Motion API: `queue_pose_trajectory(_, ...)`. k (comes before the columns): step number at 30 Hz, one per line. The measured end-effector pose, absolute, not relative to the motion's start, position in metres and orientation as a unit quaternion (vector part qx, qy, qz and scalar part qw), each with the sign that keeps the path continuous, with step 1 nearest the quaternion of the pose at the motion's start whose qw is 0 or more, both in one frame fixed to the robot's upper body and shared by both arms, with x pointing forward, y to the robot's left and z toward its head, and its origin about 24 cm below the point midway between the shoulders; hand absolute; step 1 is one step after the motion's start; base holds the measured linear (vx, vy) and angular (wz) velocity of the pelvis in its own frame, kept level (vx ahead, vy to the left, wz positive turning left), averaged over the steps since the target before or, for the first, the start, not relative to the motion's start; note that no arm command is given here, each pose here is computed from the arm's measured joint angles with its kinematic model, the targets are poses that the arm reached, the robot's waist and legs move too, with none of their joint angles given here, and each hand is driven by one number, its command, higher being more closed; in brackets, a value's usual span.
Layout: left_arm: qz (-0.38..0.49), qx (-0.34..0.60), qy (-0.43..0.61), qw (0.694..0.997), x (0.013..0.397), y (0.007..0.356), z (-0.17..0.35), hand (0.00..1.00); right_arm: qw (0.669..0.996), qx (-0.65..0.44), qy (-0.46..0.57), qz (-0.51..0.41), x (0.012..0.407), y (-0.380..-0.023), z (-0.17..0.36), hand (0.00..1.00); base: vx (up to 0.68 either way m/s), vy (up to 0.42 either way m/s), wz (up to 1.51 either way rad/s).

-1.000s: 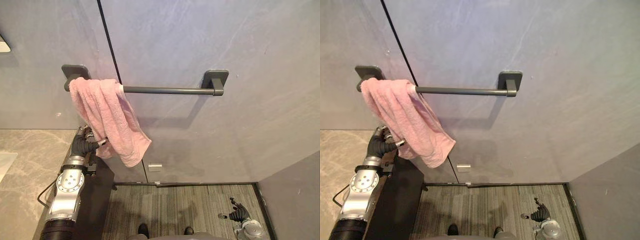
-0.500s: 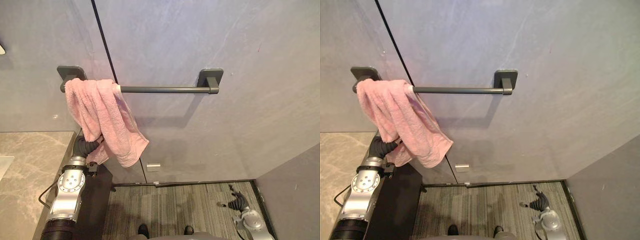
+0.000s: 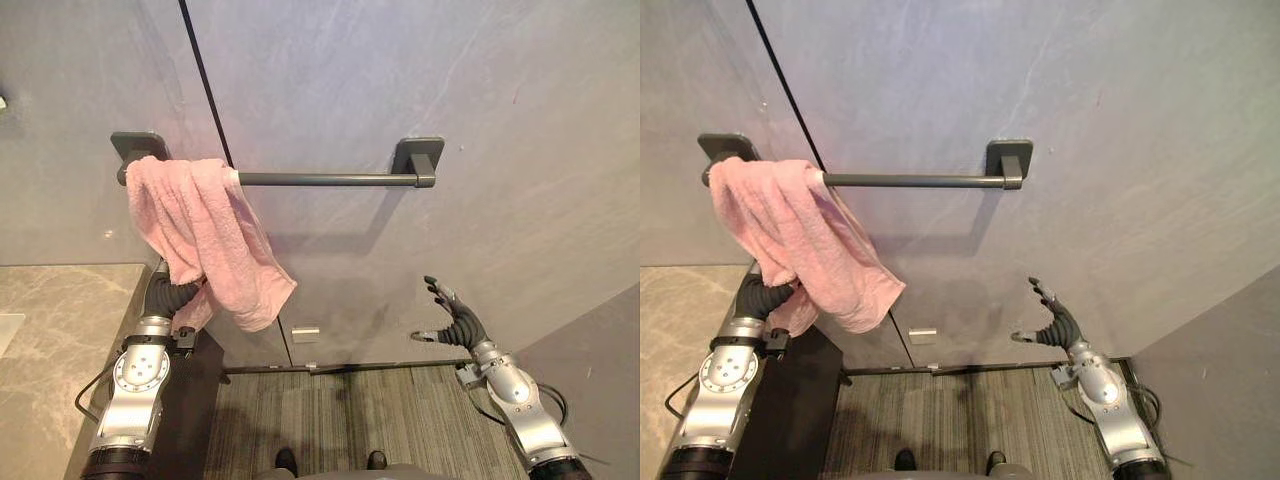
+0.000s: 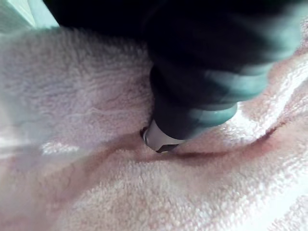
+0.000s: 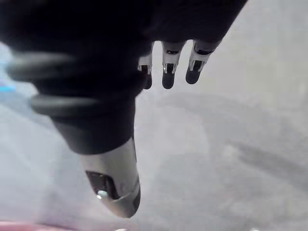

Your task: Organize washtable

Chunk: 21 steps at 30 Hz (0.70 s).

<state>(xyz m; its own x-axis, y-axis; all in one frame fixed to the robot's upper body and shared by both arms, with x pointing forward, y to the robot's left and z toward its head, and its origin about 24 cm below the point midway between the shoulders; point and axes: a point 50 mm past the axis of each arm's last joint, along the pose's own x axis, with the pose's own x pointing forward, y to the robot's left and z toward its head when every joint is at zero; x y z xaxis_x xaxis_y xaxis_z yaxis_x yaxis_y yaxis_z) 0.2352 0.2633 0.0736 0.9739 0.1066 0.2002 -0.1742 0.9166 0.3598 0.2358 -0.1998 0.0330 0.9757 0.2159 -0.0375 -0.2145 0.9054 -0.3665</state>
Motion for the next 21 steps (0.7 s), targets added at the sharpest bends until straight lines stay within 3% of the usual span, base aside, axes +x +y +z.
queue_pose_trajectory(5, 0.074, 0.179, -0.104, 0.975, 0.235, 0.259, 0.078, 1.00, 0.971, -0.136, -0.076, 0.180, 0.251, -0.168, 0.063, 0.00, 0.00, 0.000, 0.00)
queue_pose_trajectory(21, 0.050, 0.141, -0.102, 0.984, 0.237, 0.239, 0.069, 1.00, 0.947, -0.099, -0.139, 0.273, 0.277, -0.109, 0.092, 0.00, -0.01, -0.004, 0.07)
